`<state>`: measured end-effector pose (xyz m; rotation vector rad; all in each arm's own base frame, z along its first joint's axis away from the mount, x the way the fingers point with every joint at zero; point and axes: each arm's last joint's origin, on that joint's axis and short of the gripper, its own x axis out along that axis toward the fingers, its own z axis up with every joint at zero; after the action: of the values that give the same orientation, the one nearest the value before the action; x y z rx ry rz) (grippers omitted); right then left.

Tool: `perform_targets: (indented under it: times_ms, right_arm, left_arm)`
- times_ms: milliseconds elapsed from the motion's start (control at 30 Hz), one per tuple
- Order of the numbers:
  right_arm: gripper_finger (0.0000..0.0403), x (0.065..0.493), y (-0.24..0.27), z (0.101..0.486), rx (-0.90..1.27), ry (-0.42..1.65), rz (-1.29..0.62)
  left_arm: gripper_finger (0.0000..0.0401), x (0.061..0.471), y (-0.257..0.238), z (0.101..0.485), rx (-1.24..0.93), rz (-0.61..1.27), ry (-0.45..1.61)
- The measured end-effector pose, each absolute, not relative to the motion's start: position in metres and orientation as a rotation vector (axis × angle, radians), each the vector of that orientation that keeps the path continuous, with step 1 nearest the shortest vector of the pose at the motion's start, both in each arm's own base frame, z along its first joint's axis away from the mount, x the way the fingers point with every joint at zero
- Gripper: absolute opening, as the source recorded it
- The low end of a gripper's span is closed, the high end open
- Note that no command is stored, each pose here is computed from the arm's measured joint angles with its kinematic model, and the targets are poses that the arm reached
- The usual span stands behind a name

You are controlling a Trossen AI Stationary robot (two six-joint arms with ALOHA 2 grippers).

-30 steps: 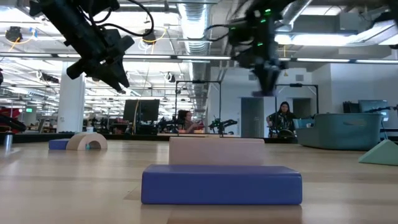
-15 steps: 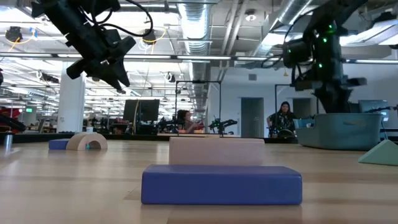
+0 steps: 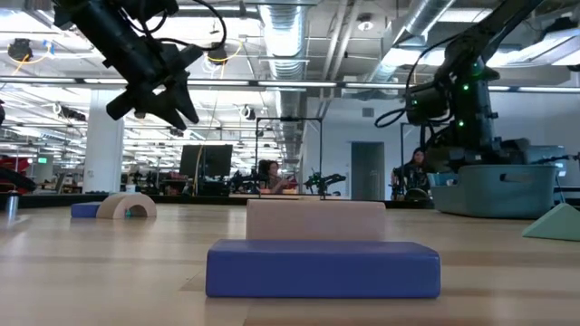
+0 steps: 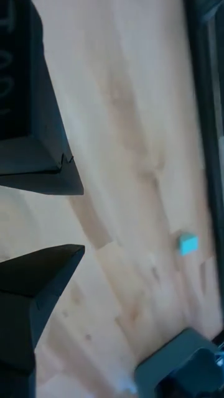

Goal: Sort & place blocks by color
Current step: Put the blue block into the green bin

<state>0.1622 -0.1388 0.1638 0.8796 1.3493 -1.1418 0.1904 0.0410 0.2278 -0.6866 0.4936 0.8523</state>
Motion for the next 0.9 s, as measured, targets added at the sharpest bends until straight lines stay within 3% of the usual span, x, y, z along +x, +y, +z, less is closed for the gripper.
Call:
perform_targets:
  times_ms: [433,900]
  right_arm:
    - [0.0211,0.192,-0.125,0.198,0.795,1.168,-1.036]
    - [0.0210,0.300,-0.089,0.279,0.674,0.681,-0.685]
  left_arm:
    - [0.0128,0.178,0.022,0.215,-0.740,0.835,0.706]
    - [0.0128,0.175,0.021,0.215,-0.666,0.800,0.761]
